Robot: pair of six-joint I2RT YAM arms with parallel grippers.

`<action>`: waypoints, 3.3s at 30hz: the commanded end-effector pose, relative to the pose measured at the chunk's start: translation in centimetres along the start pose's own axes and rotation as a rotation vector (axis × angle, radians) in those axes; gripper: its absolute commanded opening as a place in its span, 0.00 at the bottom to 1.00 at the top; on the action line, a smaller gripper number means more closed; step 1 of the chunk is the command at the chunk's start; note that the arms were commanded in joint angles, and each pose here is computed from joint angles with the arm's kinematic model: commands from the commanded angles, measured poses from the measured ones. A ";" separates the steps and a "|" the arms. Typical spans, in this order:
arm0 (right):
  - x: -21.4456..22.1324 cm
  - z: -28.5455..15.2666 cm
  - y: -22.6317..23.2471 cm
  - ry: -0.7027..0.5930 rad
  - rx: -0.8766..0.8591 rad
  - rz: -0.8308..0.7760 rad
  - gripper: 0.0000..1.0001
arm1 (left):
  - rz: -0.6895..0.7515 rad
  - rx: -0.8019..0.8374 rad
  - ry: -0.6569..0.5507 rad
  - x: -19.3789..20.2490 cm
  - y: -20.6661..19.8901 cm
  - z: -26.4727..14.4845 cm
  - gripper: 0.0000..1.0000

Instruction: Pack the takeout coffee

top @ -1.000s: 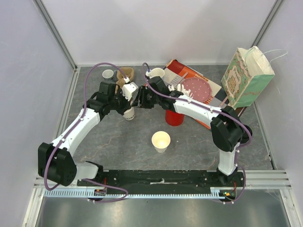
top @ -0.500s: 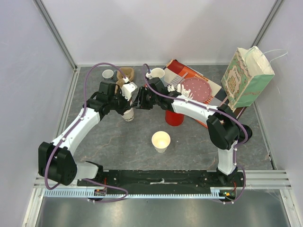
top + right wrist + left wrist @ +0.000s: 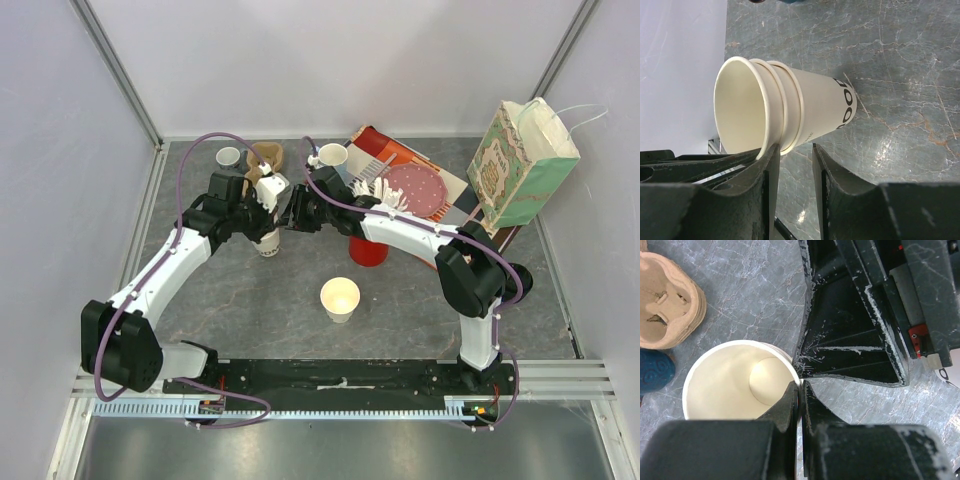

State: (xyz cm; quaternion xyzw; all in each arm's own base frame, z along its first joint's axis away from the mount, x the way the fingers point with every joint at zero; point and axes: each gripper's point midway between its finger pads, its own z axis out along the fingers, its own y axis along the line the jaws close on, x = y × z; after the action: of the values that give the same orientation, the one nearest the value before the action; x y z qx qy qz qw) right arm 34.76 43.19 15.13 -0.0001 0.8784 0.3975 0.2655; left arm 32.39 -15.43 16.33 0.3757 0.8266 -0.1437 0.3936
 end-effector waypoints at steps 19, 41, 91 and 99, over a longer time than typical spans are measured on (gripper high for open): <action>-1.2 -0.9 -2.1 -0.071 0.127 -0.053 0.40 | 0.200 -0.064 -0.151 -3.9 0.9 -1.2 0.02; -1.8 -1.2 3.2 -0.058 -0.128 0.049 0.46 | 0.136 0.010 -0.177 -3.9 -0.3 -0.9 0.02; -5.6 -4.8 2.0 -0.157 0.093 -0.282 0.54 | 0.567 0.374 -0.199 -0.5 -6.5 -1.9 0.02; -4.0 -2.5 0.3 -0.077 0.167 -0.356 0.60 | 0.638 0.377 -0.217 -0.7 -6.4 -1.8 0.02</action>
State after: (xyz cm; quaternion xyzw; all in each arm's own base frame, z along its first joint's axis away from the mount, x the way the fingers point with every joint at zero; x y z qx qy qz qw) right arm 36.35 41.34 20.35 -0.0947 0.8703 0.3081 0.3725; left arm 27.23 -18.42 16.51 0.6309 0.6296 -0.2000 0.4070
